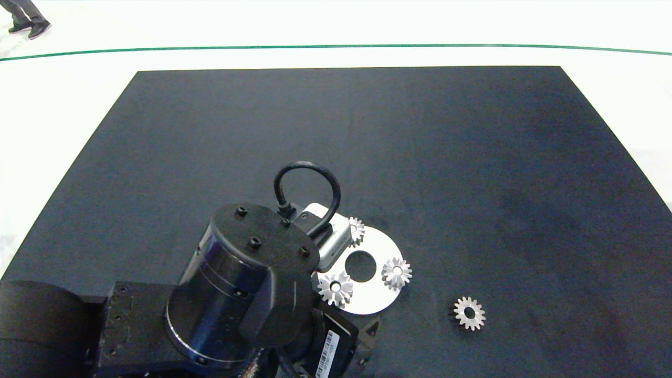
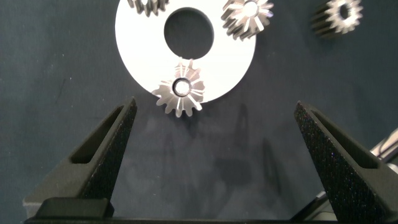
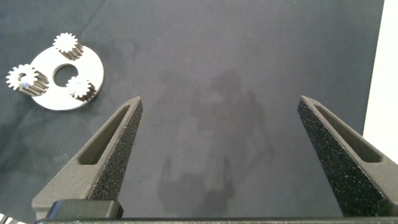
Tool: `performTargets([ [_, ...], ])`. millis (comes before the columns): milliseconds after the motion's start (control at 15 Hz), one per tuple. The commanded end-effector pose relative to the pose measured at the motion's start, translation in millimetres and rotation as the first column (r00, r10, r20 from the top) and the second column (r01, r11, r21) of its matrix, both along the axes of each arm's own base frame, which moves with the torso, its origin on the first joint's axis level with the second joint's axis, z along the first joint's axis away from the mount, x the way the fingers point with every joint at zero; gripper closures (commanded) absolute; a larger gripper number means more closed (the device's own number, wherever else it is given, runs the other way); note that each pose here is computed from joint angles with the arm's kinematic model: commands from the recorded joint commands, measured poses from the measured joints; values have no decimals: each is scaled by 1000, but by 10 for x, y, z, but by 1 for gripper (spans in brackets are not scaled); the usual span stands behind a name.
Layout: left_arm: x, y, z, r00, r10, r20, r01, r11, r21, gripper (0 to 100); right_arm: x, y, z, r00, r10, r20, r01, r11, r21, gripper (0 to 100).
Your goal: Remove an incorrectly installed larger gear and replace it with the correct smaller gear
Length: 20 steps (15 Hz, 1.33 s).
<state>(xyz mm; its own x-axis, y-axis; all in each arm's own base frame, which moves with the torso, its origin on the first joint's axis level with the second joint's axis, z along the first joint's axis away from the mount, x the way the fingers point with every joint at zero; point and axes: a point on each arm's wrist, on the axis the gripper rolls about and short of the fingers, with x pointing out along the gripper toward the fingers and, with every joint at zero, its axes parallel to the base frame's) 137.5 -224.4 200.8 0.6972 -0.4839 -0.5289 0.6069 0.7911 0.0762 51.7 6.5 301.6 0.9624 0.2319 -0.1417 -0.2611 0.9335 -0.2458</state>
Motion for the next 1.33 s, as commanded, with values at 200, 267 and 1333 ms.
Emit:
performTargets([
  [200,199,-82,-185,995,101,10,-102,992,76,0,-4,-4,-3,1000,-7,0,7,1000,-2,0],
  [267,218,-106,-222,989,145,40,-149,984,100,0,-4,-4,-3,1000,-7,0,7,1000,-2,0],
  [1333,314,-333,-390,987,157,21,-158,985,65,0,-12,-4,-5,1000,-7,2,7,1000,-6,0],
])
